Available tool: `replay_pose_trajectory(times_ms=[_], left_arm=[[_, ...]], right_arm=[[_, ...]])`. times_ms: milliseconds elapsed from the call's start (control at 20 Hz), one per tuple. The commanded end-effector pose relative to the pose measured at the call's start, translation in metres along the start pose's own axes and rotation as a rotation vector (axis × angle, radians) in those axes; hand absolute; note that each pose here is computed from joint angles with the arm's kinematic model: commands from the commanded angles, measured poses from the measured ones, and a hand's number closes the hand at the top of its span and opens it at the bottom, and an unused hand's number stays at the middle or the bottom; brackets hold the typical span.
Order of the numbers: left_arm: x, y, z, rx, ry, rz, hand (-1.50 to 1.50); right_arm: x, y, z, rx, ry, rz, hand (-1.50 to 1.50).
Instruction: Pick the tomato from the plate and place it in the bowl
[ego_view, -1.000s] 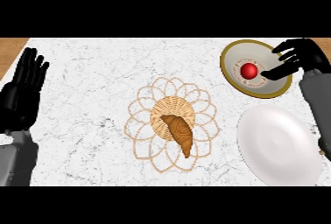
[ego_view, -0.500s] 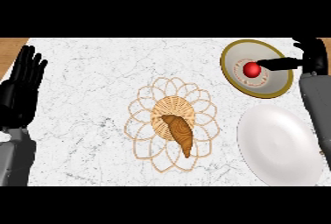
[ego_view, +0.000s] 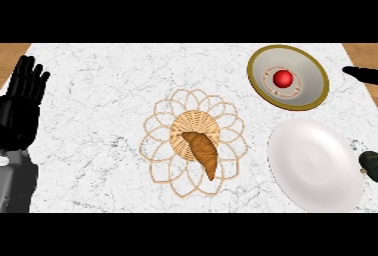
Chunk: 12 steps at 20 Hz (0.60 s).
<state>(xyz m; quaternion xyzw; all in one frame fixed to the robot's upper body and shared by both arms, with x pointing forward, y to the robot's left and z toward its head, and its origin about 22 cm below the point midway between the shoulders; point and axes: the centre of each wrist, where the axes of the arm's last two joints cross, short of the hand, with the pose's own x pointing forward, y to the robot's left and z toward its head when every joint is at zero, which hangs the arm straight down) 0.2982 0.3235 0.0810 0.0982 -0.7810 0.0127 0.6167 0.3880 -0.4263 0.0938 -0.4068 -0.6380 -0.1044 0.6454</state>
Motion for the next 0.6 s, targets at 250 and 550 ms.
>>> replay_pose_trajectory(times_ms=[250,550], left_arm=[[0.002,0.011,0.003,0.004,0.008,0.004,0.0],[0.012,0.016,0.0,-0.004,0.001,-0.027,0.0]], right_arm=[[-0.071,-0.117,0.001,-0.069,-0.034,-0.132,-1.5],[-0.11,-0.179,0.02,-0.062,-0.035,-0.154,-1.5]])
